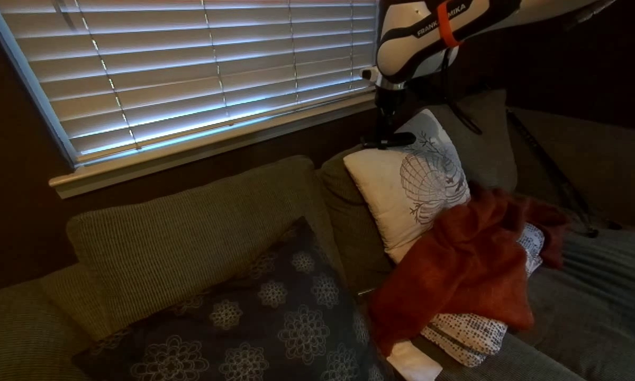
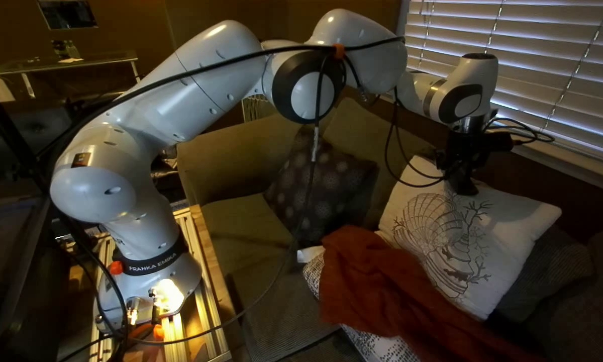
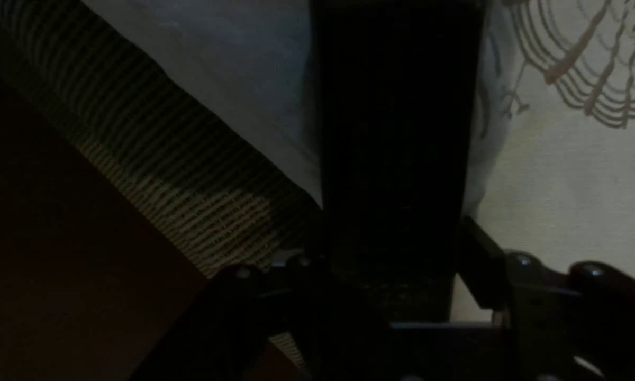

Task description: Remove the remote from the white pillow, put it on the brown fleece and then cover the remote with the brown fleece

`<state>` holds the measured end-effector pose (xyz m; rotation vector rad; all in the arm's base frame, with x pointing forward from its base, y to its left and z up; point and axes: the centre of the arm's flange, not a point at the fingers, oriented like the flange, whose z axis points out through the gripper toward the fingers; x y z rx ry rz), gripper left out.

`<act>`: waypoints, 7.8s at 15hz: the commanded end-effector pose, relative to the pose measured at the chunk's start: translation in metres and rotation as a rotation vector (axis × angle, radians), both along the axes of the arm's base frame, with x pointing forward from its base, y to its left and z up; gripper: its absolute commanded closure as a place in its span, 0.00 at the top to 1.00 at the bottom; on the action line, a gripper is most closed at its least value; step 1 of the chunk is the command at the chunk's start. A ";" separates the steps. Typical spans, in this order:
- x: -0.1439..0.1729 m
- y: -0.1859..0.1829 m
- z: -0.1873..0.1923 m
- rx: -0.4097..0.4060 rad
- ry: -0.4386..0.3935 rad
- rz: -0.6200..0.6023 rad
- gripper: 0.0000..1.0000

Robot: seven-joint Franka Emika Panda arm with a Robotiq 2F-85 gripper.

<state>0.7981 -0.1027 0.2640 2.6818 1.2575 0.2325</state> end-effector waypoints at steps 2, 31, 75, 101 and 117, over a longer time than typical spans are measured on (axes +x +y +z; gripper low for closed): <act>0.008 0.010 0.006 -0.021 0.001 0.016 0.36; -0.138 0.090 0.042 0.082 -0.100 -0.363 0.36; -0.340 -0.034 -0.098 0.339 0.127 -1.499 0.36; -0.311 -0.116 -0.183 0.305 0.173 -1.604 0.36; -0.288 -0.124 -0.212 0.315 0.284 -1.620 0.36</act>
